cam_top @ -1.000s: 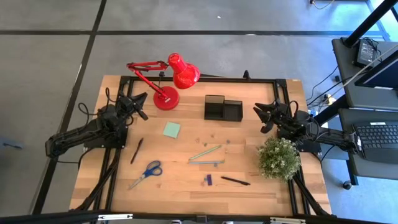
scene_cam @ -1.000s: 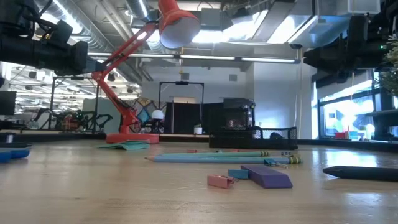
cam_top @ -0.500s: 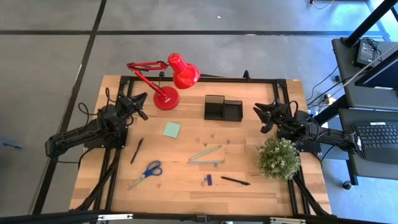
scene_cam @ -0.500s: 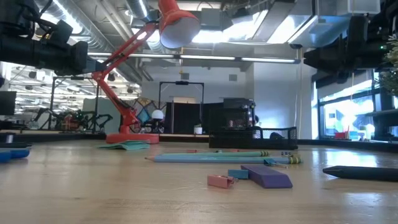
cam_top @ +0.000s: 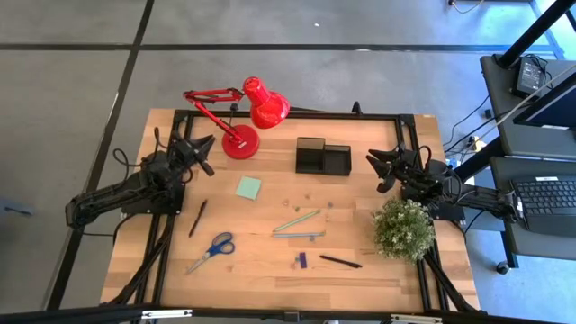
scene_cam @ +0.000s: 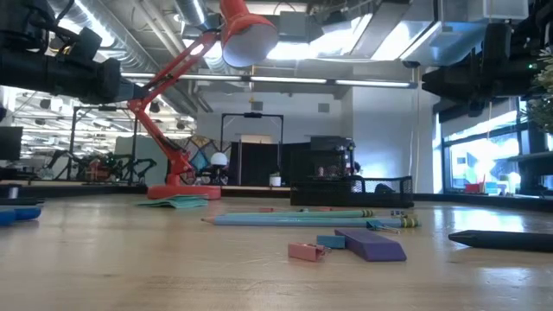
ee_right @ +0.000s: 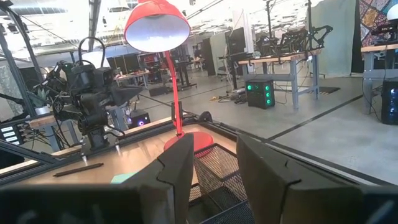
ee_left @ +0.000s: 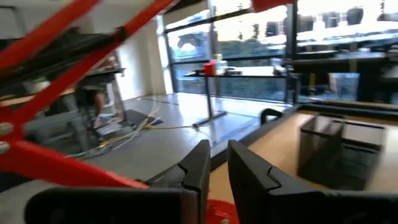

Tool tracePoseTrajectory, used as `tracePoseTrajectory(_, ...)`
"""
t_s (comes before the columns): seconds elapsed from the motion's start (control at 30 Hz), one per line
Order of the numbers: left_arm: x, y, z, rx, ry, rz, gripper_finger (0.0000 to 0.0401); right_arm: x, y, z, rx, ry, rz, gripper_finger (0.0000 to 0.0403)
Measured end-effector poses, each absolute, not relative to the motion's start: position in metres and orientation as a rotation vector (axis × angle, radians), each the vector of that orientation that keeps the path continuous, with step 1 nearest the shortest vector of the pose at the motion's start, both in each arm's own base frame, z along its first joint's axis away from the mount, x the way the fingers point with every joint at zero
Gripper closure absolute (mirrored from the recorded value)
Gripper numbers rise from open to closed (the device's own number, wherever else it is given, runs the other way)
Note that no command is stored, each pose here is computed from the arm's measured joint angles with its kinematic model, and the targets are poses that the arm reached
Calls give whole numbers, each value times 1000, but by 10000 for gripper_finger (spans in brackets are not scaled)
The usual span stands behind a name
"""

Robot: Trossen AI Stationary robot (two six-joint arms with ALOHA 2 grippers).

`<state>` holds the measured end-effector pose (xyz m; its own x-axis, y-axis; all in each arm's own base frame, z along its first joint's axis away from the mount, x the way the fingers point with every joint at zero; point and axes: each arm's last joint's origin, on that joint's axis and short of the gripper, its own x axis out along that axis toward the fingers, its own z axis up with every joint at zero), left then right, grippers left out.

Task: Pick and place office supplies into organizer
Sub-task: Put the left black pen into the black desk organizer

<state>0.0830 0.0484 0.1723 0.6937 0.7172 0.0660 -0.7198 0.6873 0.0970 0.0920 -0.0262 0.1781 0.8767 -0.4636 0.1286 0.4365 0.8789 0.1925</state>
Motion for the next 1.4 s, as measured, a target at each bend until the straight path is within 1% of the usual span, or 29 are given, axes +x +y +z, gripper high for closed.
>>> tracePoseTrajectory(0.27, 88, 43, 173, 149, -40, 547, 264, 92, -26, 178, 187, -179, -469, 276)
tracePoseTrajectory(0.4, 89, 40, 174, 143, -57, 453, 241, 92, -26, 178, 190, -180, -469, 276)
tracePoseTrajectory(0.5, 89, 39, 176, 152, -74, 421, 238, 92, -26, 178, 186, -179, -469, 276)
tracePoseTrajectory(0.77, 89, 39, 176, 163, -71, 422, 237, 92, -26, 178, 182, -179, -470, 276)
tracePoseTrajectory(1.0, 88, 41, 176, 159, -67, 487, 237, 92, -26, 178, 181, -178, -470, 276)
tracePoseTrajectory(1.4, 88, 41, 176, 141, -72, 490, 237, 92, -26, 178, 179, -178, -470, 276)
